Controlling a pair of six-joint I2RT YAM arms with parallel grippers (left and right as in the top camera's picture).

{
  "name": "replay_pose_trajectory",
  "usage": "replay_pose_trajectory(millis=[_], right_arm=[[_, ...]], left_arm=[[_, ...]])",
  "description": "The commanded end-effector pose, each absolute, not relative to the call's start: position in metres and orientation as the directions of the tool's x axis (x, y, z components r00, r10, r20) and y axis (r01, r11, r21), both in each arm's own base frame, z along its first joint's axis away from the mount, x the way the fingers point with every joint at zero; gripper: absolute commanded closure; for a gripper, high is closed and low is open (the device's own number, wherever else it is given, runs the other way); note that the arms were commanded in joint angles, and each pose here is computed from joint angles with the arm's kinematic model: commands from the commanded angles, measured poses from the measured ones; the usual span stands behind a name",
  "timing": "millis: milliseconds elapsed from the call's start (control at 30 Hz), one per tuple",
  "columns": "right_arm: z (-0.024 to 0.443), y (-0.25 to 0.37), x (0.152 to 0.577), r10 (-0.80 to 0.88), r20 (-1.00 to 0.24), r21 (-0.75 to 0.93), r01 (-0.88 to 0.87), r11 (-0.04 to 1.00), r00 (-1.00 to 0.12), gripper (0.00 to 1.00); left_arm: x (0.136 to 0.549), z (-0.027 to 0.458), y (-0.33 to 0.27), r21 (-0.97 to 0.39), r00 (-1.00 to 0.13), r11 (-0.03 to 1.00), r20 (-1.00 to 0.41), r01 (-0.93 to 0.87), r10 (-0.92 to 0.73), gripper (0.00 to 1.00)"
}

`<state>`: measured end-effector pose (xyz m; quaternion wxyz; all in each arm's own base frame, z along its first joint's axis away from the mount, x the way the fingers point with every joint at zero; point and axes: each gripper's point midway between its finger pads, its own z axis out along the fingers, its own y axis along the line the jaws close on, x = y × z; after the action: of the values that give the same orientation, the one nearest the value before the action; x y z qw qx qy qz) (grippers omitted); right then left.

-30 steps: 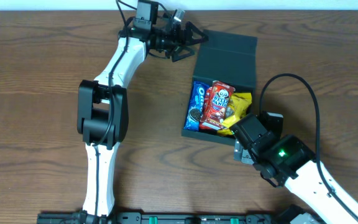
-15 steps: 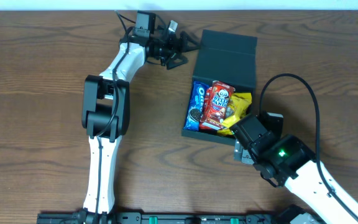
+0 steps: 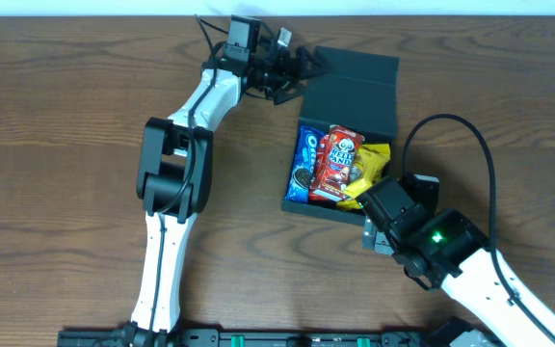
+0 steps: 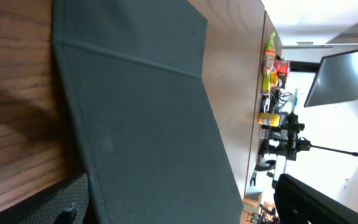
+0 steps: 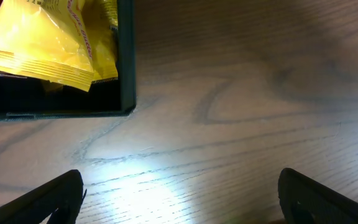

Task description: Pack container

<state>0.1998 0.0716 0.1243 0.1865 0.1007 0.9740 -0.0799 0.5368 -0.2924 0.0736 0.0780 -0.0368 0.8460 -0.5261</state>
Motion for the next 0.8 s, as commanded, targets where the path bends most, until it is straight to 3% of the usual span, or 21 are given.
replay_pose_trajectory(millis=[0, 767], right_arm=[[0.126, 0.070, 0.200, 0.174, -0.393, -0.118, 0.237, 0.964, -0.903, 0.01], [0.126, 0.070, 0.200, 0.174, -0.393, -0.118, 0.237, 0.964, -0.903, 0.01]], left_arm=[[0.543, 0.075, -0.292, -0.892, -0.981, 0.452, -0.098, 0.013, -0.165, 0.04], [0.522, 0.076, -0.330, -0.896, -0.991, 0.443, -0.085, 0.029, -0.107, 0.05]])
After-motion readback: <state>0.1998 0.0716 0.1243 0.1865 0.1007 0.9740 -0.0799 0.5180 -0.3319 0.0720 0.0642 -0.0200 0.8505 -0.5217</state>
